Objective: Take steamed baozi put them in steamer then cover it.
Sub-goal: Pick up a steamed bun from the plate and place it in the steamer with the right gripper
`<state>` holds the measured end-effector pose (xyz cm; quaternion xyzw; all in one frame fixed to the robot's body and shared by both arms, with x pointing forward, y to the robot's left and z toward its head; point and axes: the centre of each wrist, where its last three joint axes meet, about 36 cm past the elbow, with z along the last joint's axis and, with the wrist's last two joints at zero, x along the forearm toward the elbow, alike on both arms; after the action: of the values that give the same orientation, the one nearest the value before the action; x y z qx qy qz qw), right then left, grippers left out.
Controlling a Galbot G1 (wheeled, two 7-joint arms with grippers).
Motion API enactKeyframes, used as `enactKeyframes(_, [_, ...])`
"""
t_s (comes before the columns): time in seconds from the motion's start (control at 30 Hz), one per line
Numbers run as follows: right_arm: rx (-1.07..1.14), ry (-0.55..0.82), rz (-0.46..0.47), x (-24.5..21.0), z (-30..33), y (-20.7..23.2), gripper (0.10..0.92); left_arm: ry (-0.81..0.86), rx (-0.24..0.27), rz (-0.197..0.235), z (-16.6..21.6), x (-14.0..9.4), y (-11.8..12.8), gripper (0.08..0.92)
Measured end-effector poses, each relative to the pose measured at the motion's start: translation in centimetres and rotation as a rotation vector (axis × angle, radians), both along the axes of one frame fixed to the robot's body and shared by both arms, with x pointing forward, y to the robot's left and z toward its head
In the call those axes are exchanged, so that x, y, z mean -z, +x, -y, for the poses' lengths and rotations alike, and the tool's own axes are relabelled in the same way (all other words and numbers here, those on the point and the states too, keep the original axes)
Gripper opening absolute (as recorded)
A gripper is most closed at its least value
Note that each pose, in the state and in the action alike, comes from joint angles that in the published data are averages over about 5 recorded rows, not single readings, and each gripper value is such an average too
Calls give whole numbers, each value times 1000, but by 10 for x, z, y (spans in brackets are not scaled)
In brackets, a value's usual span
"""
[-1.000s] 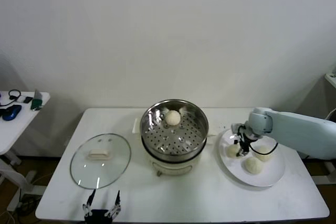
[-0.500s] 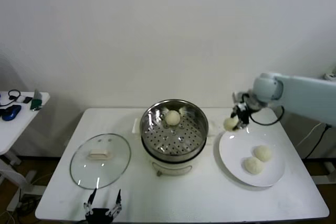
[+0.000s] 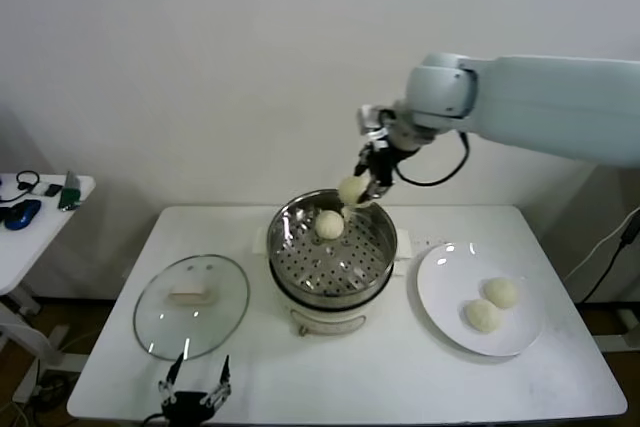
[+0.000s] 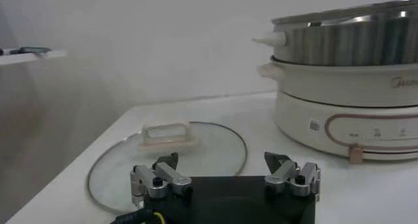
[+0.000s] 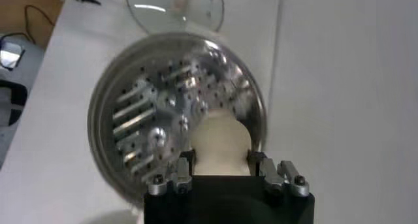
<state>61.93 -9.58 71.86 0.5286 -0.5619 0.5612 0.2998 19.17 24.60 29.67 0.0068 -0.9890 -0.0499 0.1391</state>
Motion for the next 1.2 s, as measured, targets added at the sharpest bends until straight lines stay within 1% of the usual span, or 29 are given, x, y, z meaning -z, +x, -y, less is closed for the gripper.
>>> enactKeyframes(0.27, [-39,-44,-16,56,-55,6,551,-3,-4,-1,-1,1,-1,823])
enactKeyframes(0.53, [-40,-63,-27,103,-86,16,551,1,-4,1,-2,1,-1,823])
enactKeyframes(0.7, [-39,-73,-33,124,-97,17,551,4,-3,2,-3,1,-1,823])
enactKeyframes(0.87, [-39,-78,-25,133,-103,19,560,4,-2,4,-2,0,-1,823])
enactKeyframes(0.97, [-44,-81,-15,134,-104,20,616,4,-1,3,-2,0,-2,823])
enactKeyframes(1.13, [-55,-86,-8,128,-99,22,759,6,0,4,-1,-1,-2,823])
enactKeyframes(1.2, [-58,-88,-9,120,-92,23,795,6,2,4,-1,-2,-2,823])
